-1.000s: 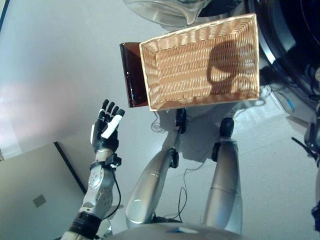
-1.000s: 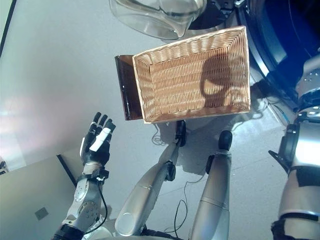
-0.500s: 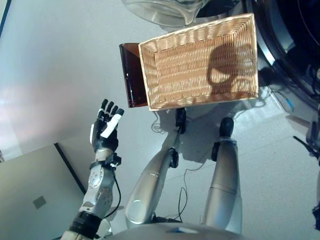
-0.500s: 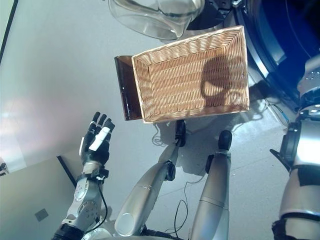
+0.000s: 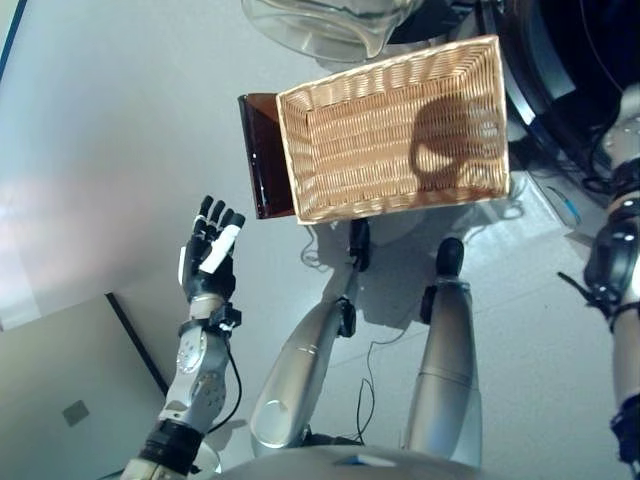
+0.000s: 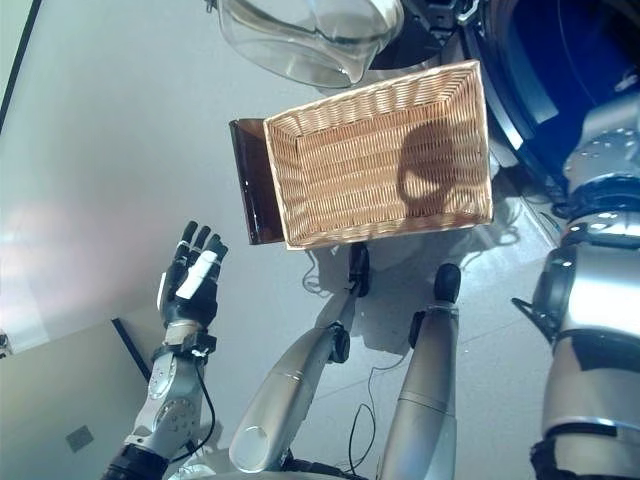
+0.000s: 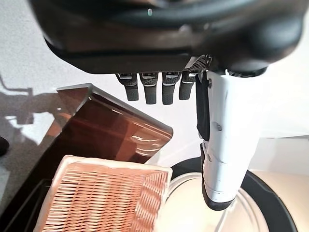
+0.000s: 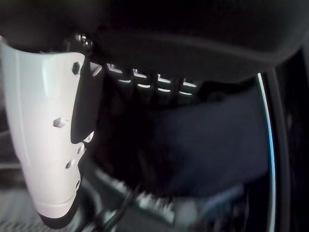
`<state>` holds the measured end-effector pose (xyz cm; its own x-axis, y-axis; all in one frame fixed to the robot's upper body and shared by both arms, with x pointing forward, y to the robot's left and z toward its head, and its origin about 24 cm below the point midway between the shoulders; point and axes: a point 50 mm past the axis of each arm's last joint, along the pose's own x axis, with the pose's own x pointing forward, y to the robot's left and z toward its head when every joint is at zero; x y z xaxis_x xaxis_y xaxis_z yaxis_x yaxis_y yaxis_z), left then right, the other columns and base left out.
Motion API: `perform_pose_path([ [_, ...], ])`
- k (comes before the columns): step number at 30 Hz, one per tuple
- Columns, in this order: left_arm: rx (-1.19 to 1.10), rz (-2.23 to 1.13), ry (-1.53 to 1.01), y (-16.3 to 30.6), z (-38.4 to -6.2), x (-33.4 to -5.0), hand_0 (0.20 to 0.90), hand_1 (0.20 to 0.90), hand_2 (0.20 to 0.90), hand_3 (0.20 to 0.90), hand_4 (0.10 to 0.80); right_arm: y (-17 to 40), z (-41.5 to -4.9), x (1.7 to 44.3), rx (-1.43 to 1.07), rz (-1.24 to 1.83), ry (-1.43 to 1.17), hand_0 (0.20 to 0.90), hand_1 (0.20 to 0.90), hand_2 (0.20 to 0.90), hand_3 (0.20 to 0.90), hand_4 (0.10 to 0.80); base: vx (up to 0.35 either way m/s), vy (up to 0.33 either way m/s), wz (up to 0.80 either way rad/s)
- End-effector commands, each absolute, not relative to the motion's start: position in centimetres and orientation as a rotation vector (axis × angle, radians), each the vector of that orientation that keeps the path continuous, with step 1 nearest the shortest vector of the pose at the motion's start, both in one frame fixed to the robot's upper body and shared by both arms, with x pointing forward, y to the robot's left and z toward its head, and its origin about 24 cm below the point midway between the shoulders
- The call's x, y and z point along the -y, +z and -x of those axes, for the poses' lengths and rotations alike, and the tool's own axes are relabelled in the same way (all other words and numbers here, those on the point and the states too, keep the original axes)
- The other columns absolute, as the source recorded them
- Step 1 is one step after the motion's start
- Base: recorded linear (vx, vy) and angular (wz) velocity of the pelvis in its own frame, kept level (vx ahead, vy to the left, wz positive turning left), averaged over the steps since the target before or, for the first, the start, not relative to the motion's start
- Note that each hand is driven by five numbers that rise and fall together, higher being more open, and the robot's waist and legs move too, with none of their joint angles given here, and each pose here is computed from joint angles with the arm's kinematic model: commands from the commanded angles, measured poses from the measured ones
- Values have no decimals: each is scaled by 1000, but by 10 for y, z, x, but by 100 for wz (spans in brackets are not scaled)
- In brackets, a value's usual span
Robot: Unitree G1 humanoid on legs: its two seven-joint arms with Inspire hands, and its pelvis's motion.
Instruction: Pick up the clothes and place them into the washing machine
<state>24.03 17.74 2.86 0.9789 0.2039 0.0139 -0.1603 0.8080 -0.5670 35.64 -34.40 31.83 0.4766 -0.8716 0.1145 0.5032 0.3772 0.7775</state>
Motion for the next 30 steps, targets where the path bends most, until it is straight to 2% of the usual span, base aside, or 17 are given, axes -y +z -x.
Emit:
perform_pose_path([
  [1,239,643,257,53,-248,-191,900,900,900,900,800,376,-332,330,925,-791,-810,900,900,900,900,800,-18,57,-5],
  [14,228,667,242,49,-249,-186,900,900,900,900,800,334,-358,268,881,-888,-603,900,900,900,900,800,20,68,-9],
  [30,191,661,262,39,-246,-187,900,900,900,900,800,286,-369,201,778,-977,-395,900,900,900,900,800,14,38,-6],
])
